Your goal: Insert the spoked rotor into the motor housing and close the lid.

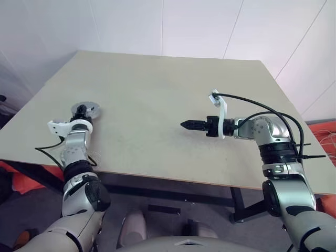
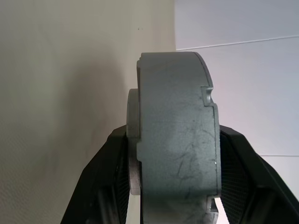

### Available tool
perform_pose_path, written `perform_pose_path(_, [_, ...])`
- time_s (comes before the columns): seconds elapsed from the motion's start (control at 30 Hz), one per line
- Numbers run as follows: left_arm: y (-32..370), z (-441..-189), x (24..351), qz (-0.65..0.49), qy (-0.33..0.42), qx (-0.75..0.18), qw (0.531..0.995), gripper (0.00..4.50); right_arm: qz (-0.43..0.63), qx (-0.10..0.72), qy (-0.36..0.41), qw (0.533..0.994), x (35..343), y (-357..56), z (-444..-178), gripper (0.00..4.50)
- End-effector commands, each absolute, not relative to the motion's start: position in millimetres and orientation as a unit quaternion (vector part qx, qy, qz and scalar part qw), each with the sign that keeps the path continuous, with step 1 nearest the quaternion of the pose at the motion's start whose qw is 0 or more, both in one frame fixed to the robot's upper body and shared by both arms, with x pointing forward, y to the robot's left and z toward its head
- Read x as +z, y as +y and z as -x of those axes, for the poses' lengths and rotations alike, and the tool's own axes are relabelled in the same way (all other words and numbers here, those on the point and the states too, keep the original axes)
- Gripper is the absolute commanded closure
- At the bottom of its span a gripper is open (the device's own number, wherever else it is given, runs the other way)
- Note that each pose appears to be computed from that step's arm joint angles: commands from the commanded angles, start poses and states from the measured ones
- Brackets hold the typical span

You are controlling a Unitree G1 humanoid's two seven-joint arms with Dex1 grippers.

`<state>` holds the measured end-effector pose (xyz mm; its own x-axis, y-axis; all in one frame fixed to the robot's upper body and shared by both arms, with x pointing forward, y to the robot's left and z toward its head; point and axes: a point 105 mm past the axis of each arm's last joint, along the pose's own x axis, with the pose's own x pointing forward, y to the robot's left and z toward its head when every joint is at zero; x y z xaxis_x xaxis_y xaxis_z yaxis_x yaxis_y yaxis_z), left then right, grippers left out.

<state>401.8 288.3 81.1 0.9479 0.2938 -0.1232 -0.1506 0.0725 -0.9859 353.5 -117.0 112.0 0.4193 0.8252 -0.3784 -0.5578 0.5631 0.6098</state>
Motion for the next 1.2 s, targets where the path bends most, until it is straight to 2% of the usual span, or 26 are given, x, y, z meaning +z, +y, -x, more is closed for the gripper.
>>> perform_pose_path(0.03, [285.9, -411.7, 119.6, 0.664, -0.090, 0.123, 0.732, 2.44, -0.196, 0.441, 0.294, 0.825, 135.0, -114.1, -356.8, 0.00])
perform_pose_path(0.23, [289.3, -412.6, 114.6, 0.630, -0.072, 0.182, 0.751, 2.44, -0.196, 0.442, 0.290, 0.826, 137.4, -113.5, -357.3, 0.00])
perform_pose_path(0.3, [287.9, -413.0, 120.2, 0.637, -0.087, 0.171, 0.747, 2.44, -0.196, 0.442, 0.289, 0.826, 138.3, -112.7, -357.3, 0.00])
perform_pose_path(0.4, [282.4, -413.2, 117.5, 0.630, -0.070, 0.167, 0.755, 2.44, -0.196, 0.442, 0.286, 0.827, 138.9, -112.5, -357.6, 0.00])
perform_pose_path(0.43, [281.0, -413.3, 116.9, 0.617, -0.065, 0.166, 0.767, 2.09, -0.196, 0.441, 0.285, 0.828, 138.8, -112.7, -357.9, 0.00])
perform_pose_path(0.47, [278.1, -414.1, 116.4, 0.624, -0.060, 0.162, 0.762, 1.72, -0.196, 0.441, 0.285, 0.828, 139.0, -112.7, -358.0, 0.00])
perform_pose_path(0.5, [276.9, -414.1, 113.3, 0.621, -0.048, 0.166, 0.764, 1.55, -0.196, 0.440, 0.284, 0.829, 139.0, -112.8, -358.0, 0.00])
perform_pose_path(0.63, [272.7, -413.4, 109.0, 0.628, -0.031, 0.168, 0.759, 0.17, -0.195, 0.438, 0.284, 0.830, 138.4, -113.2, -358.3, 0.00])
perform_pose_path(0.67, [270.3, -412.1, 106.2, 0.629, -0.022, 0.171, 0.758, 0.01, -0.195, 0.438, 0.283, 0.831, 138.3, -113.4, -358.4, 0.00])
perform_pose_path(1.07, [226.5, -367.6, 88.2, 0.639, 0.083, 0.202, 0.737, 0.01, -0.189, 0.438, 0.284, 0.832, 138.8, -114.1, -358.1, 0.00])
perform_pose_path(1.2, [208.1, -352.7, 82.8, 0.618, 0.128, 0.206, 0.748, 0.01, -0.186, 0.438, 0.285, 0.832, 137.7, -113.6, -358.8, 0.00])
